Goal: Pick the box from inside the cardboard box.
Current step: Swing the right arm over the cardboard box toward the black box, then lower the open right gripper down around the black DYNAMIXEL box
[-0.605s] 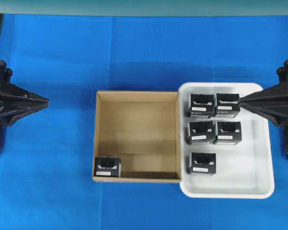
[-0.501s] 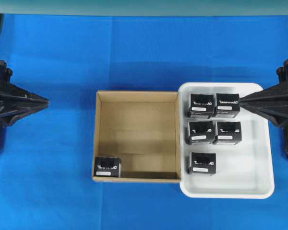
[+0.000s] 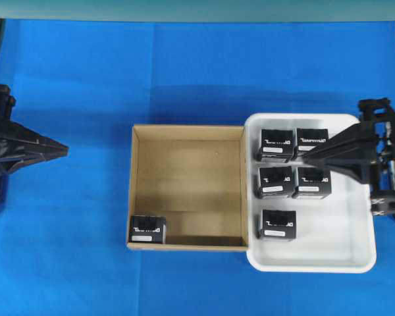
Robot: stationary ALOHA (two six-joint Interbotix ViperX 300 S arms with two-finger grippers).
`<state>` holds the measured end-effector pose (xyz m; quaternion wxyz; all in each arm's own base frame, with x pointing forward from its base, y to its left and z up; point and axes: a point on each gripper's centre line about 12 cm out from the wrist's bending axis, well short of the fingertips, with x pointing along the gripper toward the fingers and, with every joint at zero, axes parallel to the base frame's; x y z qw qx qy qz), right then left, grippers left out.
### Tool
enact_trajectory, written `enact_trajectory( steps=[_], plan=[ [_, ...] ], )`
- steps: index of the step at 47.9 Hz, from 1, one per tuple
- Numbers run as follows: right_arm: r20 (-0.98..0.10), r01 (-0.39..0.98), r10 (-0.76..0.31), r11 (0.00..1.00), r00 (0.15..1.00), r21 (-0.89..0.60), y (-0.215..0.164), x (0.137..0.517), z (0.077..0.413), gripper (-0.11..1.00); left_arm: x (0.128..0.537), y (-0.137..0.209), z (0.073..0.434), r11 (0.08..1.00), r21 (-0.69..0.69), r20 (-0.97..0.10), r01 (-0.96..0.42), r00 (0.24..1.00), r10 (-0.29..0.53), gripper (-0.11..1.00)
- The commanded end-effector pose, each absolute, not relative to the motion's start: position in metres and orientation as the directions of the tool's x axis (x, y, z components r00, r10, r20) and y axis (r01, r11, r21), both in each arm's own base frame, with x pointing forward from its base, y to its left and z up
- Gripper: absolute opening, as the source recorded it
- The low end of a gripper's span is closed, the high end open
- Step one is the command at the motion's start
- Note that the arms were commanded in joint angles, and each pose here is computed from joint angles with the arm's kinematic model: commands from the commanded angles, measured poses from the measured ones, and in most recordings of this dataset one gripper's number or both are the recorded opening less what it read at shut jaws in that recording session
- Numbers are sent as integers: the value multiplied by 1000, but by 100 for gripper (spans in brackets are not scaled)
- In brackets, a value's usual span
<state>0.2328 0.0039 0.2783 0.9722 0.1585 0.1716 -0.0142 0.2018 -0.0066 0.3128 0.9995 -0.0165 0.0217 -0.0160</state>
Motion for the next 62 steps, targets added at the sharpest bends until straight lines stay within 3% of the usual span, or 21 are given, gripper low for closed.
enact_trajectory(
  steps=[1, 14, 28, 44, 62],
  plan=[
    [-380, 89, 35, 949, 924, 304, 5, 246, 287, 2, 204, -7, 325, 999, -41, -17, 34, 999, -34, -6],
    [-591, 126, 74, 949, 803, 290, 10, 293, 289, 2, 202, -7, 325, 999, -41, -29, 33, 999, -34, -6],
    [-822, 170, 128, 950, 555, 263, 16, 356, 279, 2, 194, -7, 327, 999, -41, -58, 32, 998, -34, -6],
    [-911, 130, 152, 968, 382, 216, 17, 413, 271, 2, 183, -6, 330, 999, -41, -101, 27, 994, -31, -6],
    [-920, 55, 157, 981, 359, 188, 17, 470, 259, 2, 174, -6, 331, 999, -41, -133, 29, 991, -34, -7]
  ],
)
